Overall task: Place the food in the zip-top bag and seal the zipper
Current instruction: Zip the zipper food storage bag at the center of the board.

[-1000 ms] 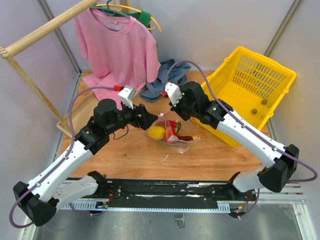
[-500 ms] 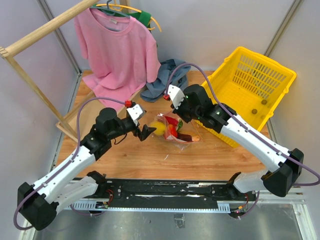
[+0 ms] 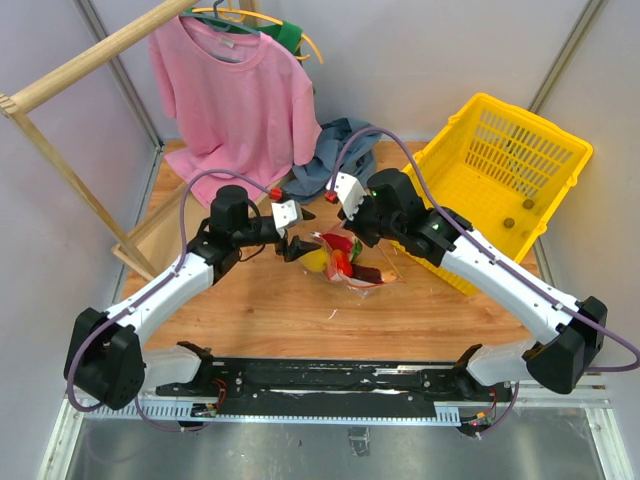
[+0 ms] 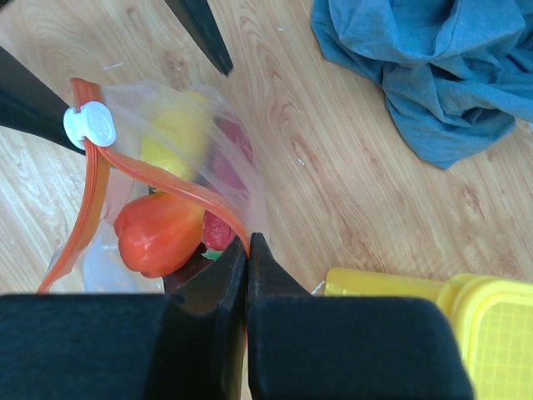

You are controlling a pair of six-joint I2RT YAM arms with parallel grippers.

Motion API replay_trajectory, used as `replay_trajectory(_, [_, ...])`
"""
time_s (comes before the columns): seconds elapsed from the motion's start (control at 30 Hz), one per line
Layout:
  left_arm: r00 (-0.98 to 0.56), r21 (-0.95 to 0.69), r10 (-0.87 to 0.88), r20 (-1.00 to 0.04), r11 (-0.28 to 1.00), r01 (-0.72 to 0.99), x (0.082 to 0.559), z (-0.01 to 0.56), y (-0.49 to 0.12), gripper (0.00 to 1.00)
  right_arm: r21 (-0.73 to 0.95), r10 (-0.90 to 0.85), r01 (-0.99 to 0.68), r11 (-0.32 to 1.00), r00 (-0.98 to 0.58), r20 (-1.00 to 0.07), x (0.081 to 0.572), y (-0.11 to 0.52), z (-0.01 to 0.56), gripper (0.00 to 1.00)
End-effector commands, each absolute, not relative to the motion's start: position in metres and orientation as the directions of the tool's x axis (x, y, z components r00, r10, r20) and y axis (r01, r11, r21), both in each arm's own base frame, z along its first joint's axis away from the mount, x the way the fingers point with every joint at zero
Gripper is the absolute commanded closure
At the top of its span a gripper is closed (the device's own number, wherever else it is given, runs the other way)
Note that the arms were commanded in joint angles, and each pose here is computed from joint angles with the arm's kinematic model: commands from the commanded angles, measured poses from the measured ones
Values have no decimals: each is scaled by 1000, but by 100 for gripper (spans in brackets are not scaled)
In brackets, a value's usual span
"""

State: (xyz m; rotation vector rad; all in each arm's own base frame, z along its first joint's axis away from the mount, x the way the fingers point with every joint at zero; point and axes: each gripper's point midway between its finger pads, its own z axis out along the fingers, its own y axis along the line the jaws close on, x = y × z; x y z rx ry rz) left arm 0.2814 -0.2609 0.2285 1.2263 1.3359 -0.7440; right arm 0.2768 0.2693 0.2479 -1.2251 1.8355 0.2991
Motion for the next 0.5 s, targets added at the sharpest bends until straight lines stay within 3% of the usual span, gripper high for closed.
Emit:
replay_trajectory(0.0, [235, 261, 170, -957, 149, 954, 273, 239, -274, 32, -249, -577, -863, 439, -58, -815, 269, 281, 261, 99])
replay_trajectory(0.07, [232, 252, 160, -960, 119, 960, 269, 237, -276, 41, -249, -579, -866, 434, -57, -813, 269, 282, 260, 99])
replay_trajectory(0.27, [259, 270, 169, -951, 51, 961, 257, 241, -275, 98, -271, -576, -855, 442, -39, -816, 270, 279, 262, 99])
replay_trajectory(0.37, [238, 253, 183, -954, 61, 966, 253, 244, -271, 100, -265, -564, -862, 432, -29, -825, 266, 280, 265, 95])
replay_trajectory(0.47, [225, 244, 179, -958, 89, 966, 249, 252, -267, 100, -255, -540, -885, 389, 6, -842, 255, 282, 274, 76])
